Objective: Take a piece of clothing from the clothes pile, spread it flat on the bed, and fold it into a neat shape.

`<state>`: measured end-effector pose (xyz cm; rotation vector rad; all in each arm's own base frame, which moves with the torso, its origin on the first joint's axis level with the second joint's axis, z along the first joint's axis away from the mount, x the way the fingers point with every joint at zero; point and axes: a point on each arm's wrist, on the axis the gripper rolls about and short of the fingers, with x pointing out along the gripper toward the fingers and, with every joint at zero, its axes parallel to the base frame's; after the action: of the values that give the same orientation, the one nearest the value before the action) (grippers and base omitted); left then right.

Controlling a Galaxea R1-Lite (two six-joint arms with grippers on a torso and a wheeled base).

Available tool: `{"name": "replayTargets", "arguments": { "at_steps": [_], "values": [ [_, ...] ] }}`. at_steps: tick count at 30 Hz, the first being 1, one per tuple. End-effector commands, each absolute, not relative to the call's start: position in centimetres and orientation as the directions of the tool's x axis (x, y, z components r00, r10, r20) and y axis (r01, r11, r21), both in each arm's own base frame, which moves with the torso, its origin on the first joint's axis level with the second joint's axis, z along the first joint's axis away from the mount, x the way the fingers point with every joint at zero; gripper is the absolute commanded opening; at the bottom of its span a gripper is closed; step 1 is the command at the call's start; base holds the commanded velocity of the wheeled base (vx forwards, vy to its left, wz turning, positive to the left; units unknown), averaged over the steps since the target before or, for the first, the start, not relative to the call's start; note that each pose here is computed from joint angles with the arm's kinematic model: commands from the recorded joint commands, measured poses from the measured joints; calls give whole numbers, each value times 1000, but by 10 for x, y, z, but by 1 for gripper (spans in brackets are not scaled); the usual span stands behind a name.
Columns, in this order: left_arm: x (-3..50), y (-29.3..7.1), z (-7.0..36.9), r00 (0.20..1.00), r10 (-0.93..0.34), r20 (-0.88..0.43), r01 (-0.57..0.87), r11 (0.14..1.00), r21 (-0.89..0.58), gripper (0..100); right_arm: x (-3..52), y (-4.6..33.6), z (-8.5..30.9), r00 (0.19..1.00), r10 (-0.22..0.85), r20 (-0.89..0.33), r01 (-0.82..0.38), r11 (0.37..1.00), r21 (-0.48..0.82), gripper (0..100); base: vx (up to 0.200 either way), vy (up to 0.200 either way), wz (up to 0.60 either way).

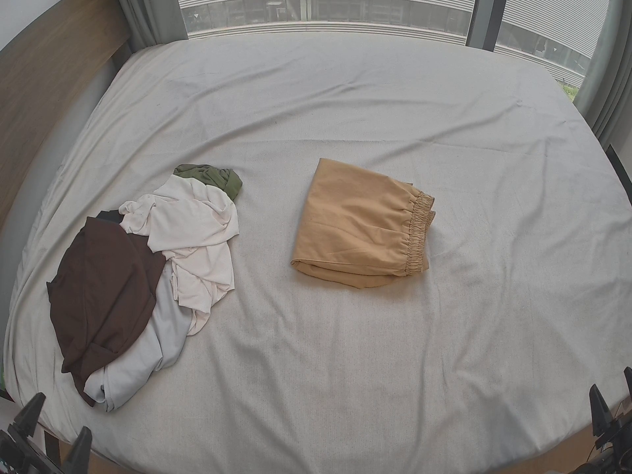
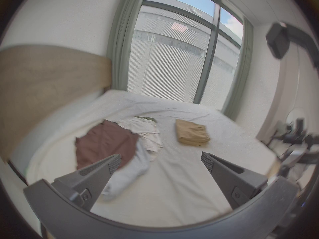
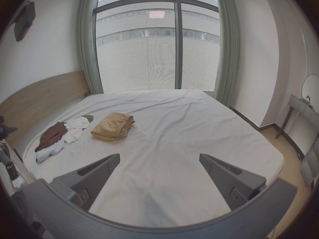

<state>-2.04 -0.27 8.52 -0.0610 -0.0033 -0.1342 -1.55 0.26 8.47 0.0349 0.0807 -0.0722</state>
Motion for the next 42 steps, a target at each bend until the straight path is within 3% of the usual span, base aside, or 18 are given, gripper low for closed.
{"name": "replayTargets", "arguments": {
  "at_steps": [1,4,7,12,16,17,19,21,24,27,42],
  "values": [
    [-24,-1,82,999,-20,37,20,1000,1,100,-15,2,77,991,-82,-107,82,997,-8,100,0,0,0],
    [-24,0,83,999,-8,38,6,999,36,100,-16,0,77,996,21,-90,-23,1000,-11,100,0,0,0],
    [-24,0,83,999,-2,37,0,999,43,100,-22,0,75,1000,20,-9,-20,1000,-14,100,0,0,0],
    [-25,-1,82,999,-21,26,20,999,37,100,-23,0,75,1000,14,-3,-14,1000,-3,100,0,0,0],
    [-25,-4,82,987,-156,27,156,988,-9,100,-23,0,75,1000,14,-2,-14,1000,-2,100,0,0,0],
    [-25,-4,82,987,-156,27,156,988,-9,100,-23,0,75,1000,14,-2,-14,1000,-2,100,0,0,0],
    [-25,0,82,1000,17,25,-17,1000,-2,100,-23,0,75,1000,14,-3,-14,1000,0,100,0,0,0],
    [-25,2,82,996,89,21,-89,996,-5,100,-23,0,75,1000,14,-3,-14,1000,-1,100,0,0,0],
    [-25,1,82,997,67,23,-67,998,-1,100,-23,0,75,1000,14,-3,-14,1000,0,100,0,0,0],
    [-23,-1,75,1000,-31,0,31,1000,0,100,-23,0,75,1000,15,-2,-15,1000,0,100,0,0,0],
    [-23,-1,76,1000,-28,2,28,1000,0,100,-23,0,75,1000,17,-3,-17,1000,3,100,0,0,0]
  ]
}}
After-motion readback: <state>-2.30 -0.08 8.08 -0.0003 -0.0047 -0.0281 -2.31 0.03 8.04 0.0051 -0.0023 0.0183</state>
